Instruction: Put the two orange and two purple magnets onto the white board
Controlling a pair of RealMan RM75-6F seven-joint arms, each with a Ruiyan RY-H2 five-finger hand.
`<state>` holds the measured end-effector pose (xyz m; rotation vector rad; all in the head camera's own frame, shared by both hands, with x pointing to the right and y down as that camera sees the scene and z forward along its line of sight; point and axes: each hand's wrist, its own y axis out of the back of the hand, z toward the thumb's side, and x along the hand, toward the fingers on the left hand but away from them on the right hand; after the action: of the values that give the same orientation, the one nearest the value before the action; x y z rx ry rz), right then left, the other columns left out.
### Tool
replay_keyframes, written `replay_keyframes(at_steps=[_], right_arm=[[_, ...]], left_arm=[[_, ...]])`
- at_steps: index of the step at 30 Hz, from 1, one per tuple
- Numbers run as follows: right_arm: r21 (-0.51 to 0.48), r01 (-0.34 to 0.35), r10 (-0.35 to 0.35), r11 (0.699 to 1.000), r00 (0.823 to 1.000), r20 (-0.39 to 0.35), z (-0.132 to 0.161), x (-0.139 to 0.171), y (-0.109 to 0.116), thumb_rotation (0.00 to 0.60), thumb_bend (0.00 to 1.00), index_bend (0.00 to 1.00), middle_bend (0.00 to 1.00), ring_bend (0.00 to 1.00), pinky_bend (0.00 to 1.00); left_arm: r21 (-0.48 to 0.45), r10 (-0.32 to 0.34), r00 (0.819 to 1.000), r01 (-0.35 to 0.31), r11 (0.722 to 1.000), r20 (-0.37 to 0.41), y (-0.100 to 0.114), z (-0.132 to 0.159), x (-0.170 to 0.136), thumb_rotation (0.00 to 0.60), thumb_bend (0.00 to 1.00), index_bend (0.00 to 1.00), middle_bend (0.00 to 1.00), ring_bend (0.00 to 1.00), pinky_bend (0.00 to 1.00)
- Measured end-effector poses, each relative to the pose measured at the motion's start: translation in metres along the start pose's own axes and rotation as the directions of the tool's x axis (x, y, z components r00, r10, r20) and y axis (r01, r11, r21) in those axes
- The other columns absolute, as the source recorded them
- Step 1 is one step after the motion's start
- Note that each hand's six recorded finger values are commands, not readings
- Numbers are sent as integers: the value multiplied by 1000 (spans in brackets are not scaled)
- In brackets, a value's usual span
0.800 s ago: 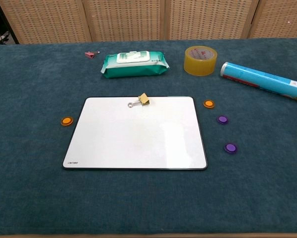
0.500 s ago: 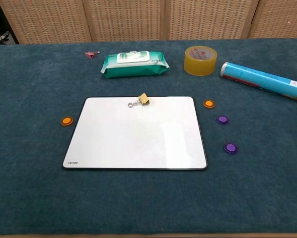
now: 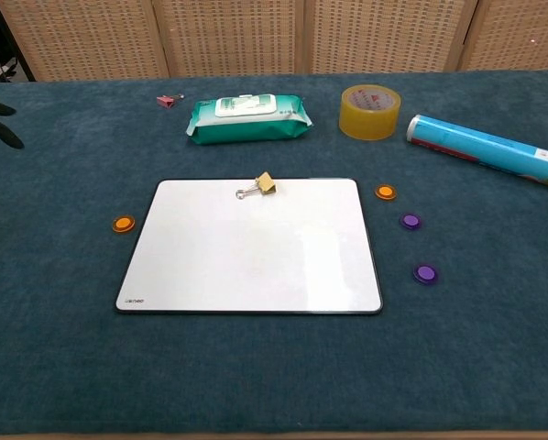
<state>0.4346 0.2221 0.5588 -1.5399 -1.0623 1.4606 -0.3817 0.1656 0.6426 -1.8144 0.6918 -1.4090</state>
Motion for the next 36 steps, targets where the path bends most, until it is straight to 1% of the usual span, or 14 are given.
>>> replay_keyframes(at_steps=[2,4,10,15,23,28,36], right_arm=[[-1,-3,3,1000,1000,4,-1,-1,-1,600,0,0,0,0,0],[-4,-8,8,1000,1000,9,-3,-1,-1,600,0,0,0,0,0],[-14,-16,16,1000,1000,19,-6,-3,-2,600,0,0,0,0,0],[-21,-23,24,1000,999,22,-8,-3,-3,600,0,0,0,0,0],[-26,-29,30,999,999,29,-9,-4,-3,600,0,0,0,0,0],[-29,-35,36,999,999,33,-10,-4,-4,600,0,0,0,0,0],[-32,-43,44,999,998,44,-13,-5,-4,600,0,0,0,0,0]], left_arm=[[5,-21,1000,21,1000,7,-6,10,14,600,215,296,0,0,0],[2,-36,999,36,999,9,-12,19,27,600,226,299,0,0,0],[-9,-64,998,64,998,1,-25,39,52,600,253,321,0,0,0],[-22,-87,996,86,996,-8,-33,47,61,600,263,360,0,0,0],[-48,-112,994,112,993,8,-44,62,73,600,279,363,0,0,0],[-50,-118,993,118,992,13,-50,73,80,600,281,365,0,0,0],[-61,-114,993,113,992,-12,-59,83,89,600,302,375,0,0,0]])
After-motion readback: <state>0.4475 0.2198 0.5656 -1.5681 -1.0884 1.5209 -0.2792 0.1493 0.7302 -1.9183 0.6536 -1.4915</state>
